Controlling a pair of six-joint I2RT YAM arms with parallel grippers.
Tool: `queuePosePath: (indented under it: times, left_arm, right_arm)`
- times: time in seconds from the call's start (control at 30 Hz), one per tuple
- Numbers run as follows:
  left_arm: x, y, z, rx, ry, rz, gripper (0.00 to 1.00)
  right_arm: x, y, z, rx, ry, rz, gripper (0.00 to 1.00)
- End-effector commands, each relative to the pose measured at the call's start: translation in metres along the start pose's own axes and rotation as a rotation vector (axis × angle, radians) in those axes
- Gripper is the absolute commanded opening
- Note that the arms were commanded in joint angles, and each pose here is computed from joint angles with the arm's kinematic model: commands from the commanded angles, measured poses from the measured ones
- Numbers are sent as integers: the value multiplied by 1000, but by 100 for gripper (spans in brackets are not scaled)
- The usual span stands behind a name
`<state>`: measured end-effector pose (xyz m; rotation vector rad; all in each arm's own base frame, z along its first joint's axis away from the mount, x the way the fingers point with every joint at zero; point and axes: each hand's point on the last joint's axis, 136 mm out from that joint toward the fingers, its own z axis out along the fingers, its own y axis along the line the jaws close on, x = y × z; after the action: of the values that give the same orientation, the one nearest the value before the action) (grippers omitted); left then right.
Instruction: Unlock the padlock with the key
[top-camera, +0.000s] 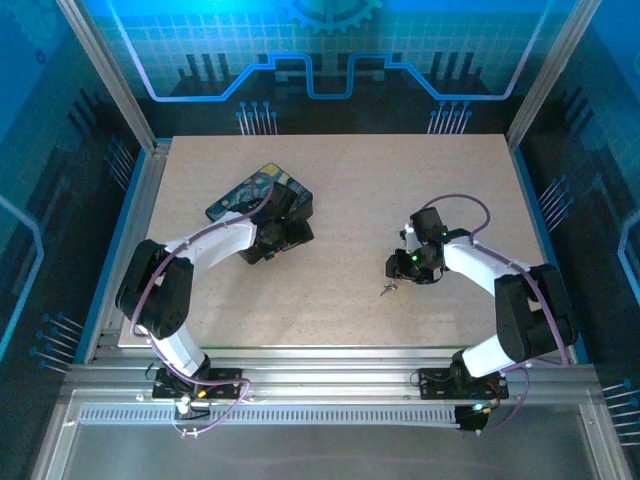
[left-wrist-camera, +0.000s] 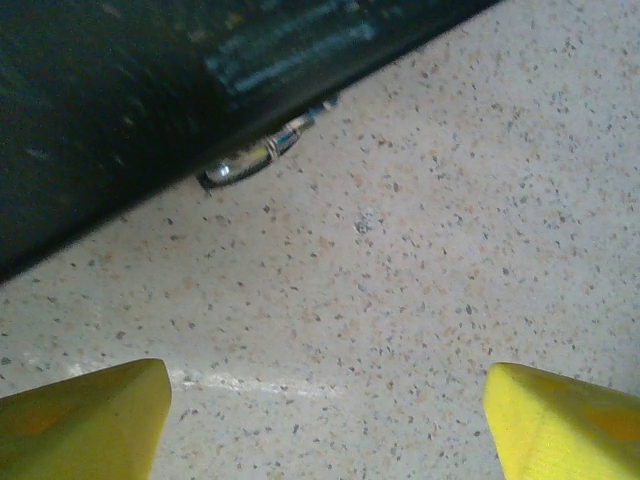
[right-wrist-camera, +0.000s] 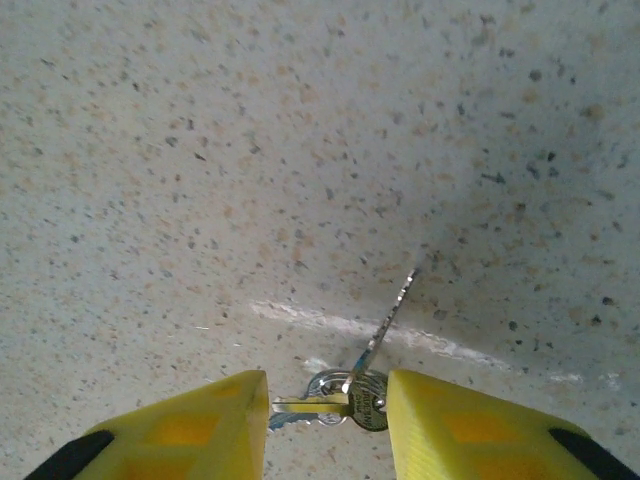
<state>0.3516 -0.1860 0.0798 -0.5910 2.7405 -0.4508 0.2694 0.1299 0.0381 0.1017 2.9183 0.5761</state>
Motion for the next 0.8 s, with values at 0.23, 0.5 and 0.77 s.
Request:
queuePosePath:
  times: [0.23, 0.5, 0.77]
  left_arm:
    - [5, -8, -17, 57, 6, 40, 83]
    - [-2, -11, -30, 53, -27, 79, 83]
    - [-1, -28, -48, 119, 1, 168, 83]
  right_arm:
    - [22, -11, 16, 119, 63, -3, 30]
    - [19, -21, 17, 207, 68, -7, 13]
    - [0, 10, 2, 103, -11, -171, 1]
